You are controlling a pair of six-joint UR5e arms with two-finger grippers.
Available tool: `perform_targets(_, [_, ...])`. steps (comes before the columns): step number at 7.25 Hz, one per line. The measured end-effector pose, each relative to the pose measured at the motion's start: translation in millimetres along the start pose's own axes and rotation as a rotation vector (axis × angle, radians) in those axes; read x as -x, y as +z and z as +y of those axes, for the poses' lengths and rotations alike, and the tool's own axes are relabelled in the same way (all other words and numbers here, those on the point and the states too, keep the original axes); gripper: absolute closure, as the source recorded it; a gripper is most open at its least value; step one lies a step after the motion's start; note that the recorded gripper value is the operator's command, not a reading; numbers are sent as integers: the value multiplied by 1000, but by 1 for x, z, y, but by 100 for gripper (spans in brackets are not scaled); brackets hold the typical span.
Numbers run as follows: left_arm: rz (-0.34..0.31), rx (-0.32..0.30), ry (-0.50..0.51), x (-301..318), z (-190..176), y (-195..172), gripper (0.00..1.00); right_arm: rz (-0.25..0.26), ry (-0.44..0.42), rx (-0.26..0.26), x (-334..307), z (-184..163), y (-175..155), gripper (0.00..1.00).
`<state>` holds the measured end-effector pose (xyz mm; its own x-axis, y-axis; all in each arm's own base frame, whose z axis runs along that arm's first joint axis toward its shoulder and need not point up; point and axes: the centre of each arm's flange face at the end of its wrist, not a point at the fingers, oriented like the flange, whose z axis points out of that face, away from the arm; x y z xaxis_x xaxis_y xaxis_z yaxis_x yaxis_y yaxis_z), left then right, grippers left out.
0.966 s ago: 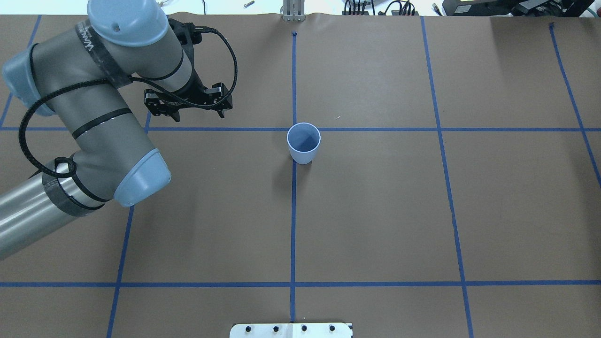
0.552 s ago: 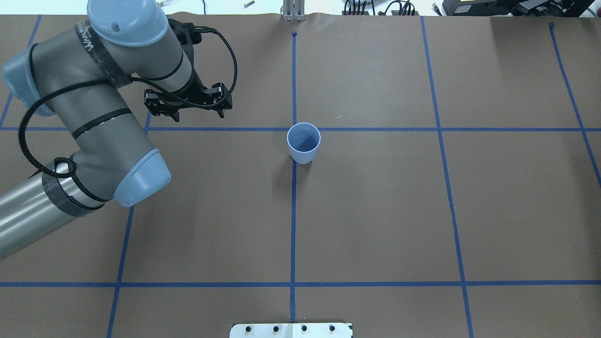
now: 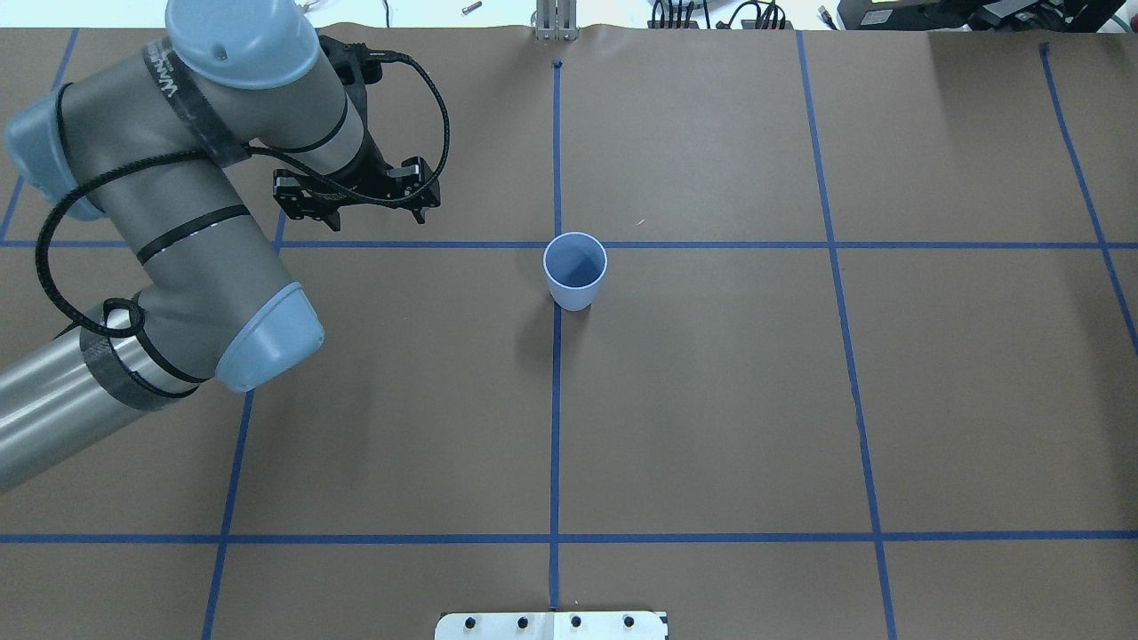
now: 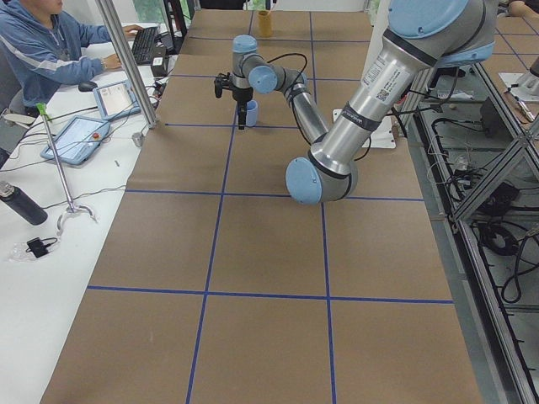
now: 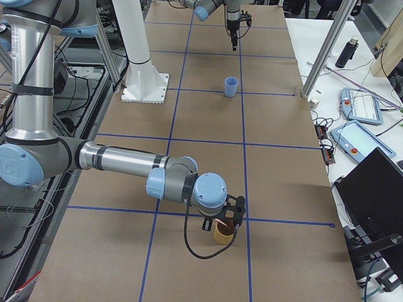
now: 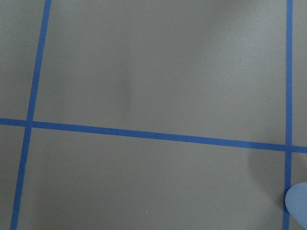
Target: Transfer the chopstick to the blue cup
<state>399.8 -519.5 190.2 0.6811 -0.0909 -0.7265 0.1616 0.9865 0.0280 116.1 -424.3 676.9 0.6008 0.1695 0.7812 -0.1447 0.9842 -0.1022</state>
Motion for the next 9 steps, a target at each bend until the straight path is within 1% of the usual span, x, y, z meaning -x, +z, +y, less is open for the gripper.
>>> perform_targets(1, [3, -1, 2, 0, 0, 1, 2, 7, 4, -8, 10, 3, -16, 100])
perform_targets(3, [11, -5, 6, 0, -1, 2, 2, 38, 9, -11, 23, 13, -50, 100])
perform_targets(6, [10, -8, 10, 5, -1, 2, 2, 77, 2, -10, 39, 25, -83, 100])
perform_targets(8, [0, -15, 33, 24, -6, 1, 2, 106, 15, -13, 62, 20, -115, 100])
perform_targets(9, [-6, -21, 58, 40, -11, -3, 2, 114, 23, -16, 84, 8, -141, 100])
